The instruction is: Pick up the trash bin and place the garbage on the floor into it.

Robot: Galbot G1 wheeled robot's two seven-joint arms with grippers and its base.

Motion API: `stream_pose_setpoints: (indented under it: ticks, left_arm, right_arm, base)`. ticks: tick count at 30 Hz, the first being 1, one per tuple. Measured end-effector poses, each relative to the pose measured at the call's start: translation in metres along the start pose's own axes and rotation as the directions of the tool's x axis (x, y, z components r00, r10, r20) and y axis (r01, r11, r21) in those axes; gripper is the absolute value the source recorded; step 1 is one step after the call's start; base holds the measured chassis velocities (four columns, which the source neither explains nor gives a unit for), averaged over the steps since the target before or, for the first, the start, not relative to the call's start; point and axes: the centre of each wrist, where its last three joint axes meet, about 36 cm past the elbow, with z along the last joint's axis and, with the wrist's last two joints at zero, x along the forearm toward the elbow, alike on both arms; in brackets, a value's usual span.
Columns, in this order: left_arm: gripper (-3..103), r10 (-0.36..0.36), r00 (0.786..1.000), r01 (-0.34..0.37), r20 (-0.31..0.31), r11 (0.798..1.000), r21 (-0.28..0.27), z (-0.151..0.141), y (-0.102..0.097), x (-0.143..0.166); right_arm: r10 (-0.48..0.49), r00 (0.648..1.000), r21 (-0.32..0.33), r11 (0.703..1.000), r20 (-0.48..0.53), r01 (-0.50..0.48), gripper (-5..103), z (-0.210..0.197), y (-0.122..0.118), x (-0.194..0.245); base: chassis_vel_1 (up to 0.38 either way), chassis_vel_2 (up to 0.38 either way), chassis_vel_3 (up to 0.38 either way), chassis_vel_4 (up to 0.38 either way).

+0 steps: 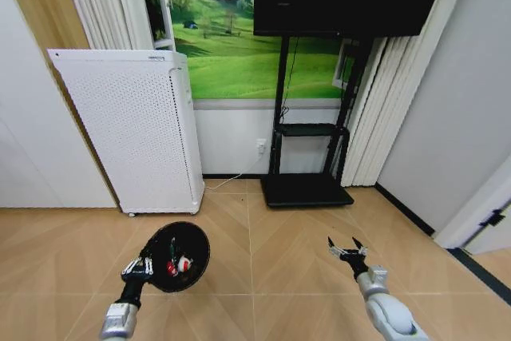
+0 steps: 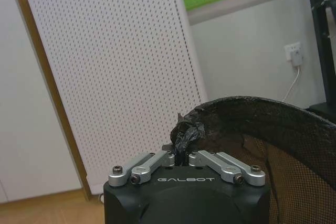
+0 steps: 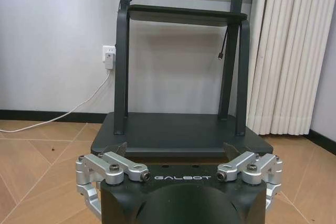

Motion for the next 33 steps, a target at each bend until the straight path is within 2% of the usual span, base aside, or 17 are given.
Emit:
stream_pose_setpoints:
  ticks: [5,7,9,16,26,27,28,30,31,33]
  left_arm:
    - [6,0.014,0.997,-0.008,-0.077,0.997,0.075,0.013,-0.006,0.013]
    - [6,0.019,0.996,-0.011,-0.086,0.996,0.085,0.014,-0.008,0.016]
    - [6,0.03,0.994,-0.017,-0.109,0.993,0.119,0.018,-0.014,0.022]
    - [6,0.038,0.989,-0.02,-0.142,0.992,0.126,0.034,-0.024,0.03]
    - [5,0.041,0.989,-0.026,-0.141,0.994,0.109,0.039,-0.016,0.029]
    - [11,0.039,0.99,-0.025,-0.136,0.994,0.105,0.036,-0.014,0.029]
    - [11,0.039,0.99,-0.025,-0.136,0.994,0.105,0.036,-0.014,0.029]
    - [22,0.036,0.992,-0.025,-0.118,0.995,0.097,0.028,-0.01,0.03]
    - [22,0.036,0.992,-0.025,-0.118,0.995,0.097,0.028,-0.01,0.03]
    - [32,0.032,0.994,-0.023,-0.106,0.996,0.091,0.022,-0.008,0.032]
  right_arm:
    - [0.0,1.0,0.0,1.0,0.0,0.0,100,0.0,0.0,0.0]
    - [0.0,1.0,0.0,1.0,0.0,0.0,100,0.0,0.0,0.0]
    - [0.0,1.0,0.0,1.0,0.0,0.0,100,0.0,0.0,0.0]
    - [0.0,1.0,0.0,1.0,0.0,0.0,100,0.0,0.0,0.0]
    - [0.0,1.0,0.0,1.0,0.0,0.0,100,0.0,0.0,0.0]
    - [0.0,1.0,0.0,1.0,0.0,0.0,100,0.0,0.0,0.0]
    - [0.0,1.0,0.0,1.0,0.0,0.0,100,0.0,0.0,0.0]
    - [0.0,1.0,0.0,1.0,0.0,0.0,100,0.0,0.0,0.0]
    - [0.0,1.0,0.0,1.0,0.0,0.0,100,0.0,0.0,0.0]
    - [0.0,1.0,0.0,1.0,0.0,0.0,100,0.0,0.0,0.0]
  base:
    - [-0.006,0.01,0.008,-0.005]
    - [0.0,0.0,0.0,0.0]
    - [0.0,0.0,0.0,0.0]
    - [0.0,0.0,0.0,0.0]
    - [0.0,0.0,0.0,0.0]
    - [0.0,0.0,0.0,0.0]
    - [0.0,0.0,0.0,0.0]
    - [0.0,0.0,0.0,0.0]
    - [0.0,0.0,0.0,0.0]
    - [0.0,0.0,0.0,0.0]
